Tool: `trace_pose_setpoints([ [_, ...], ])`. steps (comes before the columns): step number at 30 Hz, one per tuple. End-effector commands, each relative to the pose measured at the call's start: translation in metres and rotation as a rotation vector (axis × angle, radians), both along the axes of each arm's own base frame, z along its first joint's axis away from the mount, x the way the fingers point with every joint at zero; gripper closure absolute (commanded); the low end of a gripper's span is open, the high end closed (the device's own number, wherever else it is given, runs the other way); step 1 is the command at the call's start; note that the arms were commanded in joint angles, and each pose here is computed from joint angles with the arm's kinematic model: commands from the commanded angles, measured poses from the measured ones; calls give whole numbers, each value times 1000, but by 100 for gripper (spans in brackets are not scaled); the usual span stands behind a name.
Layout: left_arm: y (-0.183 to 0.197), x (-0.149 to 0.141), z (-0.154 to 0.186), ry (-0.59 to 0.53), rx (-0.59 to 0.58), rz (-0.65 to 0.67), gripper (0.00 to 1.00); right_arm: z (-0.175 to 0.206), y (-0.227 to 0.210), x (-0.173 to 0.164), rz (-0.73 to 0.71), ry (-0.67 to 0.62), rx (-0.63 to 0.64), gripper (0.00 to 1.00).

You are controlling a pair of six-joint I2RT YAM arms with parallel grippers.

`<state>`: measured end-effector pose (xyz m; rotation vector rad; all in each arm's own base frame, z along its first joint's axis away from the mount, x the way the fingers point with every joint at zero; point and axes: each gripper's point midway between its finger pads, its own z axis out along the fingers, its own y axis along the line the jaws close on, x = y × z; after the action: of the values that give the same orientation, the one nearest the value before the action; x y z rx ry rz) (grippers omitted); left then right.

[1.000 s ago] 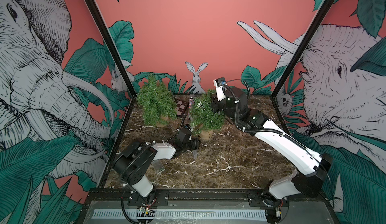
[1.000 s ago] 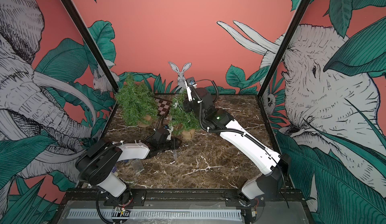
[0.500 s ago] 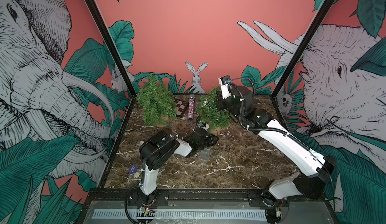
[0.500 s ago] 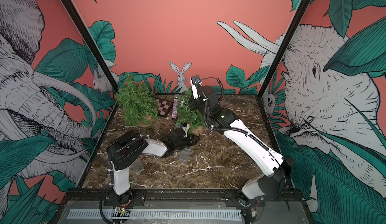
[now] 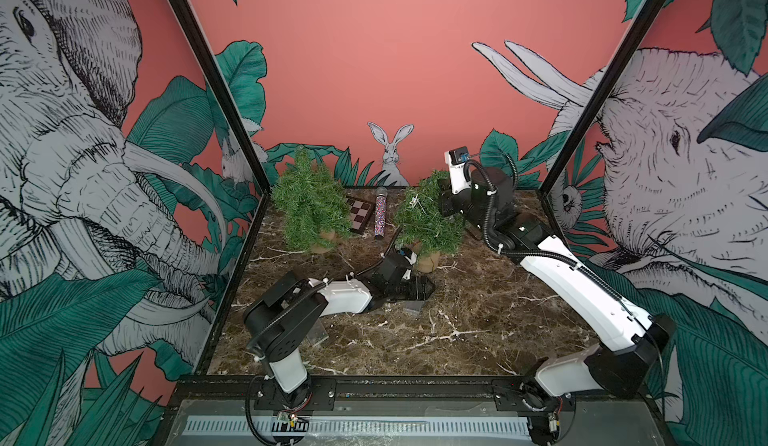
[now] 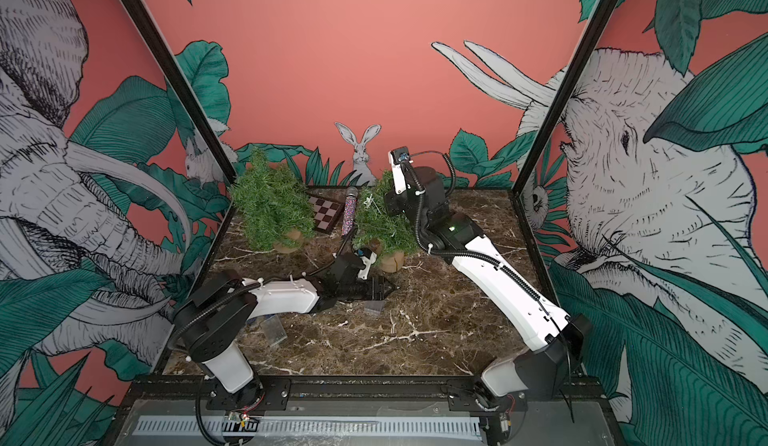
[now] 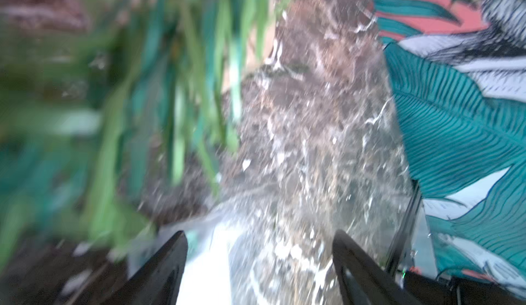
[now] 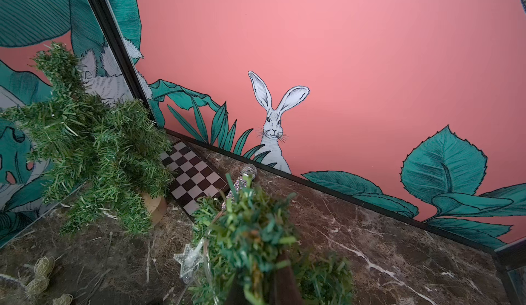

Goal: Wrap string light around the christmas tree
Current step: Move the light string to the center of the board.

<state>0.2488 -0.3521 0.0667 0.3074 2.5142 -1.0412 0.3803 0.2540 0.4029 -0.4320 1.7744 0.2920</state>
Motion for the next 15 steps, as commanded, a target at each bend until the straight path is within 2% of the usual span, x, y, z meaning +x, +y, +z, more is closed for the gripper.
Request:
trace_pose_setpoints([
  [1,41,-23,-21,50,192,-25,16,14,0,-7,27,-27,47,100],
  [6,46,-39,-47,129,227,-25,15,14,3,-5,34,-29,59,100],
  [8,31,-42,-47,138,159,-35,15,14,4,-5,38,-28,62,100],
  [15,-46,-18,-10,77,-100,-82,18,17,-5,-1,10,-38,44,100],
])
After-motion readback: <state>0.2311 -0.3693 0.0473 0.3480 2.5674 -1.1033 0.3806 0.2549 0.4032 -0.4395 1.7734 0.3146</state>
